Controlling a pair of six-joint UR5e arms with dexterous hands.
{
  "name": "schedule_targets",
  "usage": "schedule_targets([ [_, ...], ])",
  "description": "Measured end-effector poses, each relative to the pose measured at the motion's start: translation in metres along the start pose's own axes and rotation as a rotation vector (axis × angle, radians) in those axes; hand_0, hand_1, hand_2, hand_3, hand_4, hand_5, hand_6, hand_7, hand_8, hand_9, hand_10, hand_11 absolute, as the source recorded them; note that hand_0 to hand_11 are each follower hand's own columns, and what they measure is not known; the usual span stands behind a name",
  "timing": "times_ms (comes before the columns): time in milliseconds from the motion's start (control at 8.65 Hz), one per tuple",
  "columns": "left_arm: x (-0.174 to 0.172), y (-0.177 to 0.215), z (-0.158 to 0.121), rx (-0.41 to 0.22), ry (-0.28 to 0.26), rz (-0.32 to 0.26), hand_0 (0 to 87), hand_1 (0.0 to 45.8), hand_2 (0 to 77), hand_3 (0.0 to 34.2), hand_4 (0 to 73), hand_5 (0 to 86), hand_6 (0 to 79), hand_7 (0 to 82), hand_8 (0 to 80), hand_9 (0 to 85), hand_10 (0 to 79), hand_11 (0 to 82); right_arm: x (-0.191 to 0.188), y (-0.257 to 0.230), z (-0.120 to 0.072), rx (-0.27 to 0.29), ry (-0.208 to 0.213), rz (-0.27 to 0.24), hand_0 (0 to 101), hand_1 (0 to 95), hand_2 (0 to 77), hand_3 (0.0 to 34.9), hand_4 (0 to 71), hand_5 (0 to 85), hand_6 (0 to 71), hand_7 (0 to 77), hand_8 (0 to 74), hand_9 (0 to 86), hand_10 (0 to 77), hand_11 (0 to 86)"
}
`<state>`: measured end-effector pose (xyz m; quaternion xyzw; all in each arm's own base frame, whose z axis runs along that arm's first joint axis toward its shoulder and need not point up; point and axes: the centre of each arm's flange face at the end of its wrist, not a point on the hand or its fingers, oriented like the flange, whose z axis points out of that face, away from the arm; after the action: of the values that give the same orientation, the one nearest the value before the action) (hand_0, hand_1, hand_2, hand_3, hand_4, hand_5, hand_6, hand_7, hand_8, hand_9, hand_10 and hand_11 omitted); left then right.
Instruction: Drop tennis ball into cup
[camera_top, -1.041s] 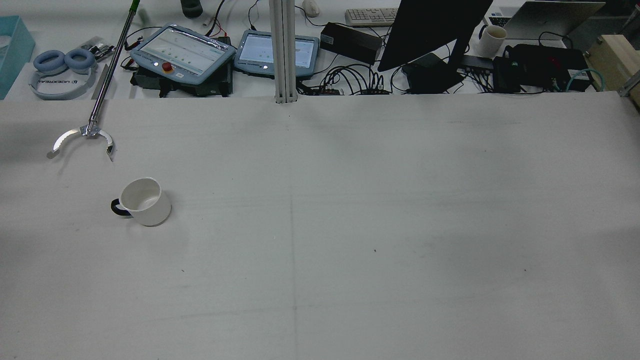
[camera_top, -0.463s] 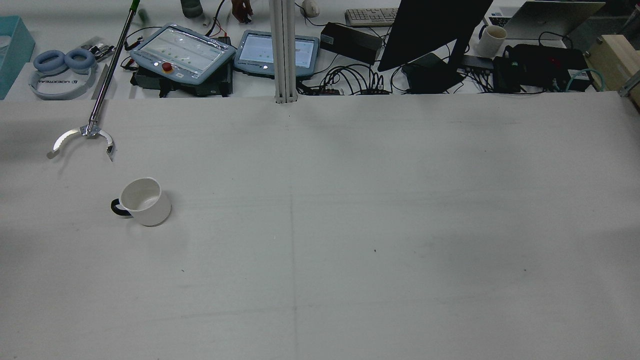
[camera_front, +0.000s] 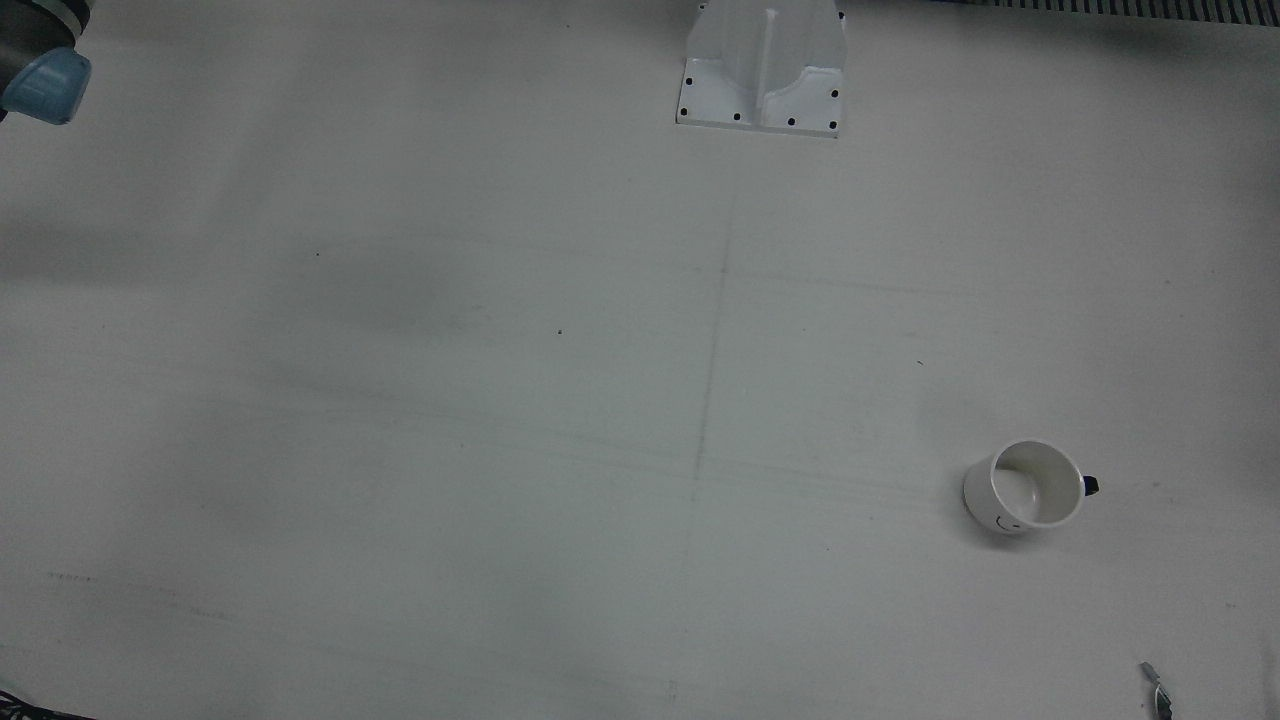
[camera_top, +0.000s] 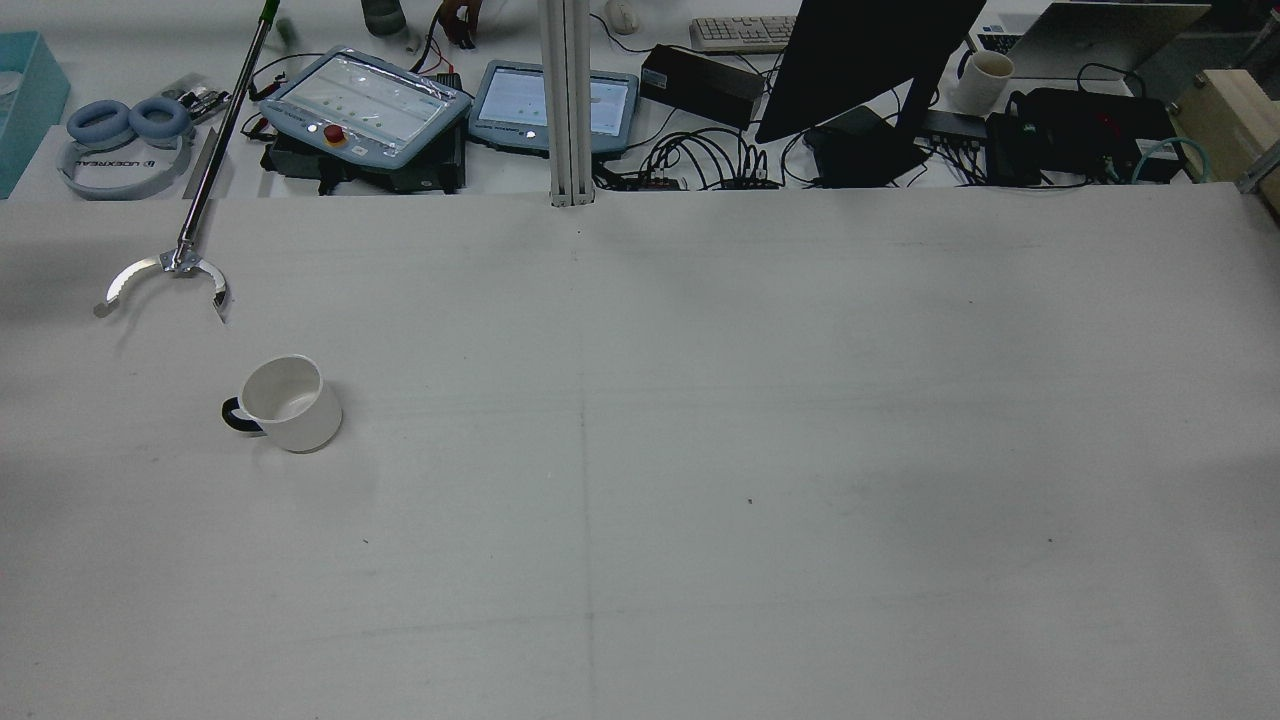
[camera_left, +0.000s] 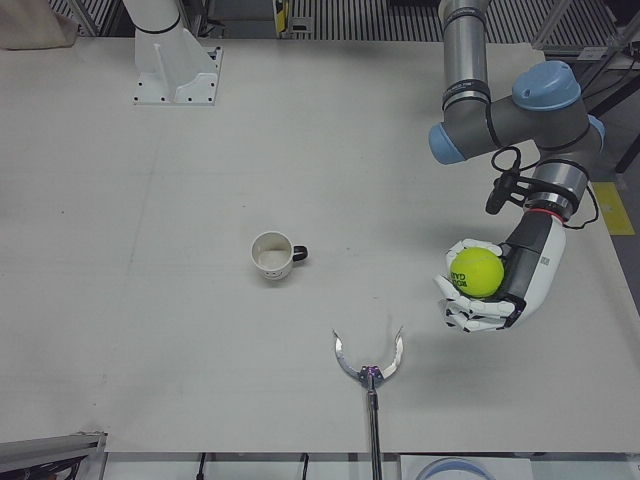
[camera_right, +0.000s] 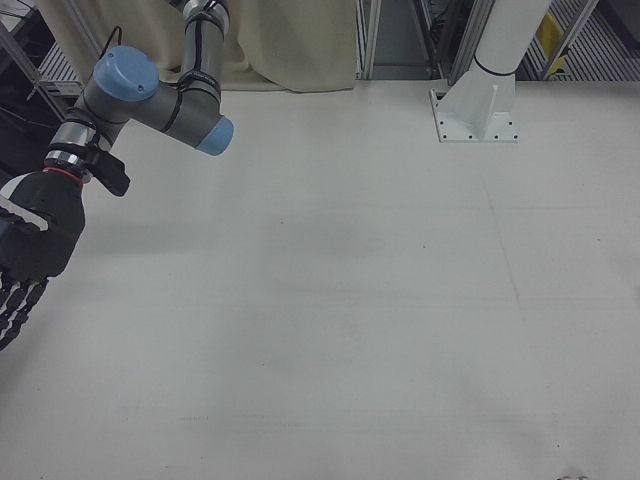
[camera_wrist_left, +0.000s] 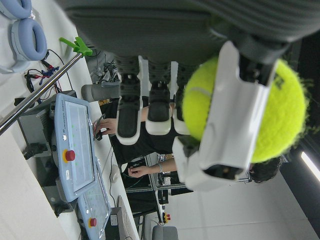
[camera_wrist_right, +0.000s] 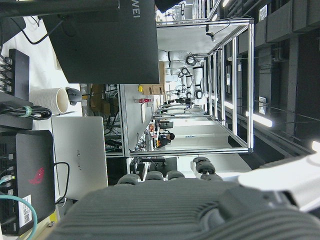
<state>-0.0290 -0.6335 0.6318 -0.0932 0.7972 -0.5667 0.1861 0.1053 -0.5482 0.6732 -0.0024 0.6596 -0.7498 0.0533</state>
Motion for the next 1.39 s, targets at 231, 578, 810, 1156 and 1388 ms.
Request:
schedule_targets([
  [231, 0.001, 0.004, 0.002, -0.009, 0.001, 0.002, 80.1, 20.2, 58.9, 0.0, 70.4, 27.3, 55.6, 63.3, 48.5, 65.4, 33.3, 51.3, 0.0, 0.0, 0.0, 0.0, 0.0, 0.0, 0, 0.5, 0.5, 0.0, 0.0, 0.0, 0.0, 0.0, 0.0, 0.0, 0.0, 0.5],
  [578, -0.021, 0.046, 0.029, -0.08, -0.044, 0.004, 80.0, 20.2, 58.9, 0.1, 69.8, 28.9, 56.2, 63.3, 49.1, 65.4, 33.3, 50.7, 0.0, 0.0, 0.0, -0.001, 0.0, 0.0, 0, 0.5, 0.5, 0.0, 0.0, 0.0, 0.0, 0.0, 0.0, 0.0, 0.0, 0.5],
  [810, -0.068, 0.076, 0.057, -0.152, -0.119, -0.012, 79.8, 20.2, 58.9, 0.0, 69.8, 25.6, 56.2, 63.3, 48.5, 65.4, 32.7, 50.7, -0.001, 0.002, 0.0, -0.004, 0.0, 0.001, 0, 0.5, 0.5, 0.0, 0.0, 0.0, 0.0, 0.0, 0.0, 0.0, 0.0, 0.5],
  [1156, -0.115, 0.112, 0.078, -0.264, -0.181, -0.024, 80.0, 19.6, 59.5, 0.0, 69.8, 27.8, 56.2, 63.3, 47.5, 64.4, 32.7, 50.2, -0.001, 0.001, 0.0, -0.003, -0.001, 0.001, 0, 0.5, 0.5, 0.0, 0.0, 0.0, 0.0, 0.0, 0.0, 0.0, 0.0, 0.5],
  [1388, -0.149, 0.112, 0.068, -0.298, -0.22, -0.043, 79.9, 19.6, 59.5, 0.1, 68.2, 24.0, 56.7, 63.3, 46.4, 63.8, 32.7, 50.2, -0.001, 0.001, 0.0, -0.001, -0.001, 0.0, 0, 0.5, 0.5, 0.0, 0.0, 0.0, 0.0, 0.5, 0.0, 0.0, 0.0, 0.5],
])
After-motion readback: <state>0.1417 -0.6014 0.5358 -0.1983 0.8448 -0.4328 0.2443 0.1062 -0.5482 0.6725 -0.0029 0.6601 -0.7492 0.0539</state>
